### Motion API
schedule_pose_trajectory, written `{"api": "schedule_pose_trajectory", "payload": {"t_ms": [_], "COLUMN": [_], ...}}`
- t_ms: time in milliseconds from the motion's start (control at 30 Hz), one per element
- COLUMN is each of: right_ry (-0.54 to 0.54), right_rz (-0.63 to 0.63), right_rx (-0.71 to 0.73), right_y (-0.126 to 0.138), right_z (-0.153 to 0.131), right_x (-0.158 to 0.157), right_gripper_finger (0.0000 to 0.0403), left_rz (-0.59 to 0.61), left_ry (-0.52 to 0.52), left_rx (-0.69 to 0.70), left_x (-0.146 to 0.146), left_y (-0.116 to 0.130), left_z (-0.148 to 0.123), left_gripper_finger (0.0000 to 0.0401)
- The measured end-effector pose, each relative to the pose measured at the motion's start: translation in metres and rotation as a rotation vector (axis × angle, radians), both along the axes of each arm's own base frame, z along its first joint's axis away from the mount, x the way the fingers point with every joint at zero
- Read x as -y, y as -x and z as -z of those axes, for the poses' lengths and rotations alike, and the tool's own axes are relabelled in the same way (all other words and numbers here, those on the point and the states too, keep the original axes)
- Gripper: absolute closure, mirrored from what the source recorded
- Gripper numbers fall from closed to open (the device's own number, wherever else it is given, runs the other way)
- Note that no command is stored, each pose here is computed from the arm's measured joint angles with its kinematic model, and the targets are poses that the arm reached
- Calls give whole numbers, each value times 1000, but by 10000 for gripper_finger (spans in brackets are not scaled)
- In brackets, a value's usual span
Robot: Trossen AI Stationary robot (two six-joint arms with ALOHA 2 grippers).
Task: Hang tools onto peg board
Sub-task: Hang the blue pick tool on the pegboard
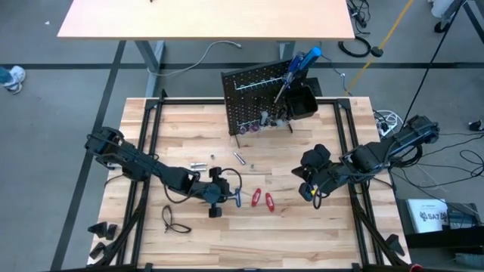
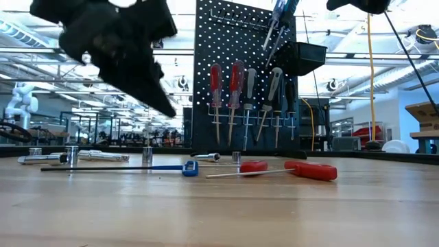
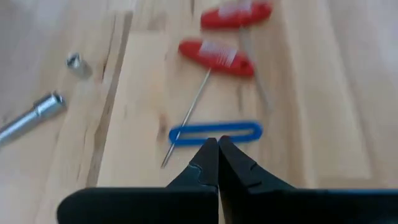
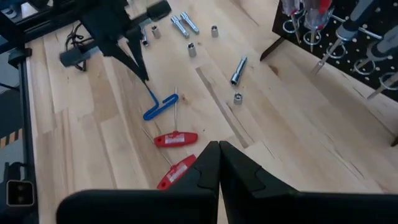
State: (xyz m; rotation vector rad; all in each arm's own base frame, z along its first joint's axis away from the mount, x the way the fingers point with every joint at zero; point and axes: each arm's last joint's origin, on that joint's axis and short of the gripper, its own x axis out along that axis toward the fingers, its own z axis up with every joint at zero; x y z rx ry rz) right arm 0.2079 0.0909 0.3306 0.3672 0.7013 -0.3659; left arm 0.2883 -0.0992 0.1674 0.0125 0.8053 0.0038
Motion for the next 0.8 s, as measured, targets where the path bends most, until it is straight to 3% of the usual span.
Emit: {"api": "schedule_pose_trajectory", "payload": {"t_ms": [167, 300, 567, 800], "right_ry": [5, 2, 22, 15], "right_rz": [-4, -6, -25, -44], "right_rx": [3, 5, -5, -21], "right_y": [-8, -10, -10, -10], "right_z": [3, 4, 4, 5], "right_x": [-1, -2, -2, -1], "right_gripper_finger": [403, 403, 403, 403], "left_rz": [14, 66, 43, 65], "left_ry": [9, 24, 32, 19], "left_rx": [-31, -53, -76, -64], "left_x": [-2, 0, -6, -5], "left_y": [-2, -3, -12, -17], "left_z": [7, 11, 30, 37], "left_gripper_finger": [379, 336, 252, 239]}}
